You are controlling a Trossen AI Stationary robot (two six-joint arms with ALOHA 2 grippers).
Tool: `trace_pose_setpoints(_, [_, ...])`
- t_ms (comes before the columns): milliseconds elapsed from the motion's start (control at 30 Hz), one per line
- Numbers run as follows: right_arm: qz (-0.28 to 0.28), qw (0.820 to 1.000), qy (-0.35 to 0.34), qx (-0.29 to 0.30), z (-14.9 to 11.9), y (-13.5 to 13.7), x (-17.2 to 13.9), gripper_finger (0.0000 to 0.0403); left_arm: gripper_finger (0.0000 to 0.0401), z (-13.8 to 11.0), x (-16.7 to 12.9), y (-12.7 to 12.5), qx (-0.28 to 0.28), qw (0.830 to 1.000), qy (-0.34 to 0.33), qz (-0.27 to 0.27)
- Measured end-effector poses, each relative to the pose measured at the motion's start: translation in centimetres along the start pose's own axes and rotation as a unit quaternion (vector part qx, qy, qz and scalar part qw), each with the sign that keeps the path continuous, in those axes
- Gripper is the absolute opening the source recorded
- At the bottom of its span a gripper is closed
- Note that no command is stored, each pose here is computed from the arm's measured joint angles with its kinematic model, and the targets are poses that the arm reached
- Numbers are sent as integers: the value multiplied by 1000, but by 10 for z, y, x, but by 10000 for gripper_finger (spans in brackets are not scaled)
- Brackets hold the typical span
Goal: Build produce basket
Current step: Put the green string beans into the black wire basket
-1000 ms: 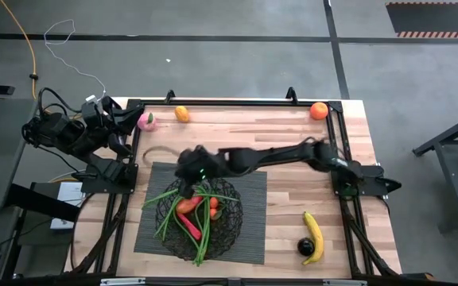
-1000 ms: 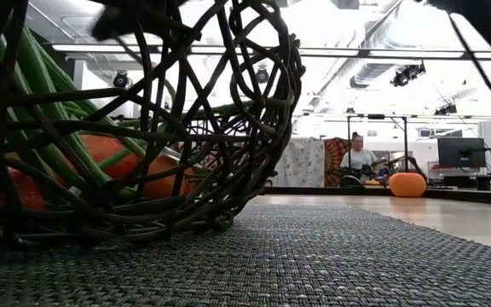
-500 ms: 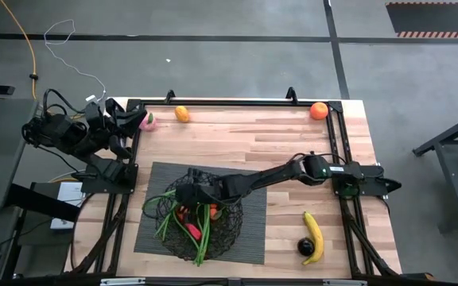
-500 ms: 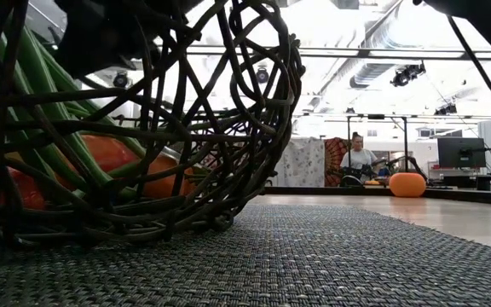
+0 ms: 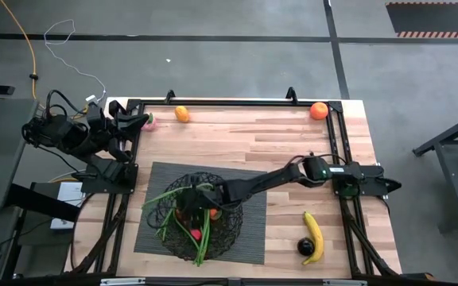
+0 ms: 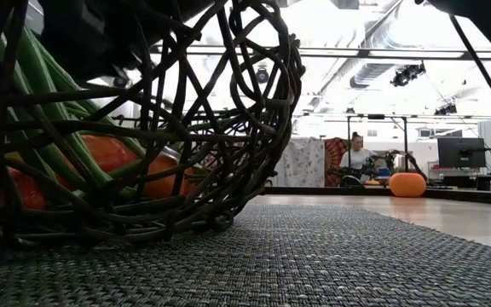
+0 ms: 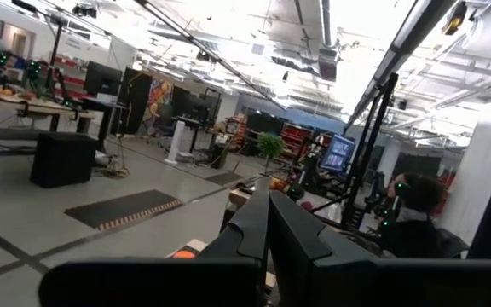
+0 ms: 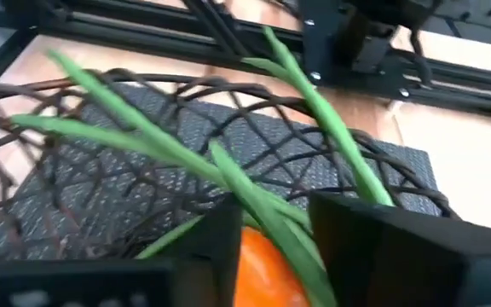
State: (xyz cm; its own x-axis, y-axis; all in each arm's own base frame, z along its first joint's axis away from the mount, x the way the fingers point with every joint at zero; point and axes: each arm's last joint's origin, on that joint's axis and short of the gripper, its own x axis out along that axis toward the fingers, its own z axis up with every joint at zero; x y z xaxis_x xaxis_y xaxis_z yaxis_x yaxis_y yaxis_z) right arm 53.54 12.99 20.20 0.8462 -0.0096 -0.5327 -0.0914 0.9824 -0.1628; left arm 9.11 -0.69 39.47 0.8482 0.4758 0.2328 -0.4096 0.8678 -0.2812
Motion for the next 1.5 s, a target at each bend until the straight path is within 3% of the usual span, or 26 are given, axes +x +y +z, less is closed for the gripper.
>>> trace_pose_setpoints(233, [34, 997, -4, -75, 5, 13, -5, 242, 0, 0, 0, 0, -4, 1000, 0, 4])
trace_pose_setpoints(367, [47, 995, -19, -90, 11, 22, -9, 272, 0, 0, 0, 0, -4, 1000, 0, 5])
trace_pose_setpoints(700, [33, 991, -129, 32, 35, 9, -11, 277, 0, -1, 1, 0, -2, 1000, 2, 7])
trace_pose_setpoints(1000, [90, 983, -159, 0, 53, 9, -21, 277, 0, -3, 3, -2, 4, 1000, 6, 12])
trace_pose_setpoints(1133, [86, 975, -195, 56, 71, 2, -31, 277, 0, -4, 4, -3, 7, 1000, 8, 19])
trace_pose_setpoints(1300, [112, 964, -210, 116, 75, -10, -31, 277, 0, -4, 4, -3, 7, 1000, 8, 20])
trace_pose_setpoints(1500, [115, 968, -198, 102, 77, -10, -33, 277, 0, -4, 4, -3, 7, 1000, 8, 20])
